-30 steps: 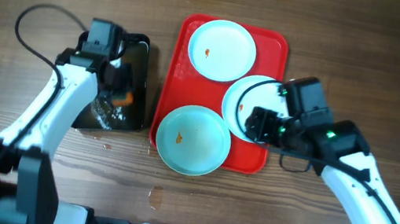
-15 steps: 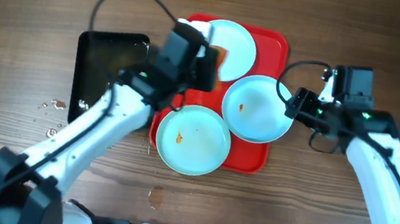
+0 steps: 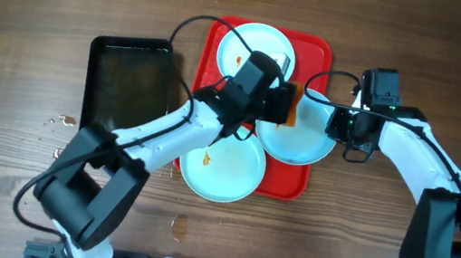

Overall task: Clean dirty plates on tray and stack at the side
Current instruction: 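Scrub the right plate with the held sponge using the left gripper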

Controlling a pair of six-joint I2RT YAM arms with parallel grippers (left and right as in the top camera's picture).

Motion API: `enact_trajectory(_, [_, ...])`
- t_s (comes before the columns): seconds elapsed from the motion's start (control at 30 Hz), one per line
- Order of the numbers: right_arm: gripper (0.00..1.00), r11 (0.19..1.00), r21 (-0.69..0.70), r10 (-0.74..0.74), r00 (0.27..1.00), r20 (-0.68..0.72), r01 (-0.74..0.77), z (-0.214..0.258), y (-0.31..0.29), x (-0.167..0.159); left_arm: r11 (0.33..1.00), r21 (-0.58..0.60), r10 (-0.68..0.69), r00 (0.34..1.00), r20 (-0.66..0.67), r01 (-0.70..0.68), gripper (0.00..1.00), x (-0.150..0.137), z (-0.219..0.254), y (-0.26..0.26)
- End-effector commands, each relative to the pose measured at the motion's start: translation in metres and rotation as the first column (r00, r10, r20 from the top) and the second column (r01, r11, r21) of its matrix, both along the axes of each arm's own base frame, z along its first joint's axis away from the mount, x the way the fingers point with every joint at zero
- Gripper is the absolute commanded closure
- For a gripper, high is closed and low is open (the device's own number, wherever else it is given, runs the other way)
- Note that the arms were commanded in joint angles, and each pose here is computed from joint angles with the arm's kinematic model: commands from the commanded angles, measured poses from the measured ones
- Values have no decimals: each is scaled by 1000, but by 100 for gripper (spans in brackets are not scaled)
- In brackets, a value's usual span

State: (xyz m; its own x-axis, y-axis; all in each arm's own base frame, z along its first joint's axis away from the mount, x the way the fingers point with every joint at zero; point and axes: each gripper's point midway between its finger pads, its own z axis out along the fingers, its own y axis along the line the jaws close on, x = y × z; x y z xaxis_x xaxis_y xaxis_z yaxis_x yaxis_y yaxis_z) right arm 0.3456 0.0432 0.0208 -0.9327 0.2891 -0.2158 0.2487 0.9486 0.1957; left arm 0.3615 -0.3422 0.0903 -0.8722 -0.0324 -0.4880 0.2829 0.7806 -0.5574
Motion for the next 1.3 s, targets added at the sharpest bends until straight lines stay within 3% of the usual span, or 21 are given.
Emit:
enact_trajectory(0.0, [87, 1000, -5, -10, 1000, -12, 10, -4, -2, -2, 998, -47, -37, 997, -69, 33, 96, -14, -7, -20])
enact_trajectory(0.17, [92, 1000, -6, -9, 1000, -16, 9, -4, -2, -3, 997, -29, -69, 992, -103, 66, 96, -27, -24, -29])
enact_trajectory(0.47, [96, 1000, -8, -6, 999, -31, 6, -5, -2, -6, 998, 50, -33, 985, -168, 42, 96, -23, -91, -23])
enact_trajectory(0.63, [96, 1000, -10, -6, 998, -59, 6, -6, -3, -13, 977, 208, 62, 991, -123, -36, 96, -4, -112, 16])
enact_trajectory(0.83, [96, 1000, -11, -6, 997, -73, 6, -7, -3, -16, 911, 399, 112, 994, -7, -100, 96, 17, -120, 61])
enact_trajectory(1.27, [96, 1000, -16, -4, 996, -91, 2, -8, -4, -21, 733, 657, 74, 980, 182, -177, 96, 37, -103, 97])
